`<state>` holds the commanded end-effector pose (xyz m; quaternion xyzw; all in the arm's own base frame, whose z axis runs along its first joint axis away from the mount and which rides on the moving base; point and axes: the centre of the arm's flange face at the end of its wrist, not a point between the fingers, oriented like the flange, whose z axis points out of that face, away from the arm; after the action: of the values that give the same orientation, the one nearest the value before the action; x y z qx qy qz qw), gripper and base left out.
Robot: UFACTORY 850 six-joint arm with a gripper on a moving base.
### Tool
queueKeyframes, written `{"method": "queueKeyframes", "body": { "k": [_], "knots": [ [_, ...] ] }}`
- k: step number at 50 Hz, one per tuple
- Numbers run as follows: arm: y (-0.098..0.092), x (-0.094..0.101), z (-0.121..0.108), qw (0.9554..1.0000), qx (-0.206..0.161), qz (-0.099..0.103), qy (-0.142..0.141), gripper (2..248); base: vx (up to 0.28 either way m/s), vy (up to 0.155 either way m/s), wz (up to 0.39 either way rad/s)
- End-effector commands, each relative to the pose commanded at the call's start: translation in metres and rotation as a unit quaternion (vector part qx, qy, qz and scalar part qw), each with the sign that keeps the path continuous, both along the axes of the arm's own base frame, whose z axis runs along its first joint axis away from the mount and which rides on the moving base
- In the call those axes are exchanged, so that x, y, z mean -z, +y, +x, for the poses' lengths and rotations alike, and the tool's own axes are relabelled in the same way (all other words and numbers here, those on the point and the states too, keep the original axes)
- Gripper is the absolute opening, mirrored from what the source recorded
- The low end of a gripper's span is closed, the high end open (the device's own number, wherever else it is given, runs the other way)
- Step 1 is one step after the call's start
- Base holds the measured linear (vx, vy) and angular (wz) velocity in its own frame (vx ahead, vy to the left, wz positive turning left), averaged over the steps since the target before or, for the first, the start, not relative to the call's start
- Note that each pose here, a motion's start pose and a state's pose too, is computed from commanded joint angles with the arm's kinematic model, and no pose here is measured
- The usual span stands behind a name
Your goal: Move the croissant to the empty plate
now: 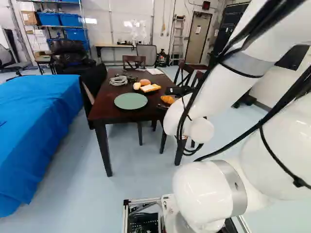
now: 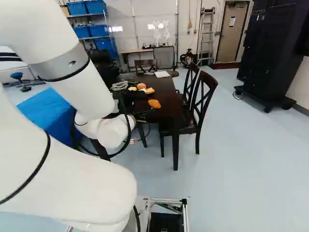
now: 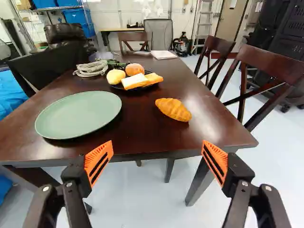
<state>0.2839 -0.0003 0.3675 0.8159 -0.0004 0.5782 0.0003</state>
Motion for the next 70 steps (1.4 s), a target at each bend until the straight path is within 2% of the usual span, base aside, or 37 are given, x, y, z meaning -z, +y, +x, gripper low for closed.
{"method": "queueKeyframes", "body": {
  "k": [34,49,70],
  "knots": [
    [-0.017,-0.029,0.036,0.9993,0.026,-0.001,-0.026,247,0.000,0.000,0.000],
    [-0.021,-0.040,0.053,0.9993,0.032,-0.001,-0.017,247,0.000,0.000,0.000],
    [-0.022,-0.053,0.076,0.9994,0.031,0.000,0.015,247,0.000,0.000,0.000]
  ]
}}
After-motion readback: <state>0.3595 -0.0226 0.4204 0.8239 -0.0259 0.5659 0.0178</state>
